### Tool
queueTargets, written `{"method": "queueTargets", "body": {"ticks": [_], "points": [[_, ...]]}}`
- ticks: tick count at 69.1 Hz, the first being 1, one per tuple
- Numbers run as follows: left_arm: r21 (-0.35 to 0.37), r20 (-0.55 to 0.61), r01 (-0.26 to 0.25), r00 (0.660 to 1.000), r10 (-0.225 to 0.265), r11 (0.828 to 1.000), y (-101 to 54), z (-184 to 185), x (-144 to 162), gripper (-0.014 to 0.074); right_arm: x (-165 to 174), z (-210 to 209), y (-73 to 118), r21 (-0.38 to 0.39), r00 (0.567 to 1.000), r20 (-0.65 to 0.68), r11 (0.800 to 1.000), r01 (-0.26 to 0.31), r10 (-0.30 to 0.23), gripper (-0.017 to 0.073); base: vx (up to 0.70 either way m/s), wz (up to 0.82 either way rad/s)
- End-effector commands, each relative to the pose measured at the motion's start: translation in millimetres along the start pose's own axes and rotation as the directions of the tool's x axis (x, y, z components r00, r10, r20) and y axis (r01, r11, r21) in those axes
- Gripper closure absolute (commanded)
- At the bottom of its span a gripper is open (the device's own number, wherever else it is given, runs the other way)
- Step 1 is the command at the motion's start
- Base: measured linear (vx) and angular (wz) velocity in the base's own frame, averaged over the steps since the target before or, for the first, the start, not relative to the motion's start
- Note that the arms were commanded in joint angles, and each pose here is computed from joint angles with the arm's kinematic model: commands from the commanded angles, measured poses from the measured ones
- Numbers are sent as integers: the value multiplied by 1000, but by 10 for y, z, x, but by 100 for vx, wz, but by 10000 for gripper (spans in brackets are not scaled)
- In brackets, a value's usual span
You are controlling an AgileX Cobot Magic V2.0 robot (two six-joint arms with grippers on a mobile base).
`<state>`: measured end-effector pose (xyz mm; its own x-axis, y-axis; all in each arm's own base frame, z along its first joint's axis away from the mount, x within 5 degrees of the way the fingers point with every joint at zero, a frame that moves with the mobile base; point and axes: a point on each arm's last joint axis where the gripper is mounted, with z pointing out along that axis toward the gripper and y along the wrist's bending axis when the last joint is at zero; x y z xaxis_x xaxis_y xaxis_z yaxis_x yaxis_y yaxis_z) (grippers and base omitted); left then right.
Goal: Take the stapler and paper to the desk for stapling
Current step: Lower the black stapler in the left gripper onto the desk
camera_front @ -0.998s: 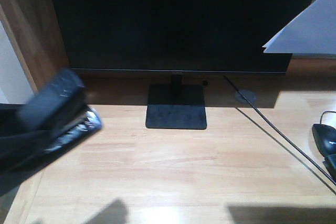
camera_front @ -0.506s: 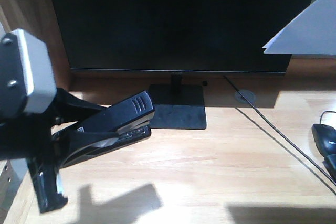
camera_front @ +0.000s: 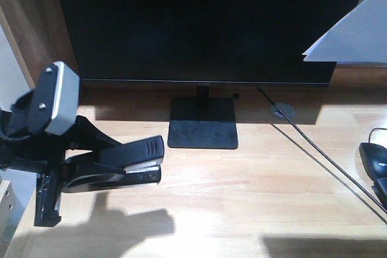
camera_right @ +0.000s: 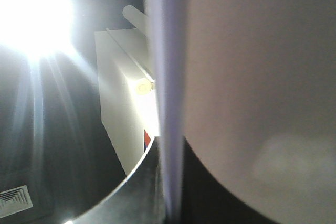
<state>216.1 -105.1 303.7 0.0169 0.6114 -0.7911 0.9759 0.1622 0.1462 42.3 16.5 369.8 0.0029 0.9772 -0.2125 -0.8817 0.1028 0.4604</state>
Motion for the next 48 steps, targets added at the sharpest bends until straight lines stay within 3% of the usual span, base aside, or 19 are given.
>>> {"method": "queueTargets", "body": {"ticks": [1,28,48], "points": [[12,126,-40,991,38,999,73,-9,-128,600,-26,54,64,-45,1000,20,999,24,-23,565,0,0],[128,165,-94,984,72,987,310,433,187,600,-26,54,64,-45,1000,20,999,24,-23,565,0,0],[176,149,-87,987,61,980,382,739,376,600,-25,54,63,-44,1000,19,999,24,-23,565,0,0]]}}
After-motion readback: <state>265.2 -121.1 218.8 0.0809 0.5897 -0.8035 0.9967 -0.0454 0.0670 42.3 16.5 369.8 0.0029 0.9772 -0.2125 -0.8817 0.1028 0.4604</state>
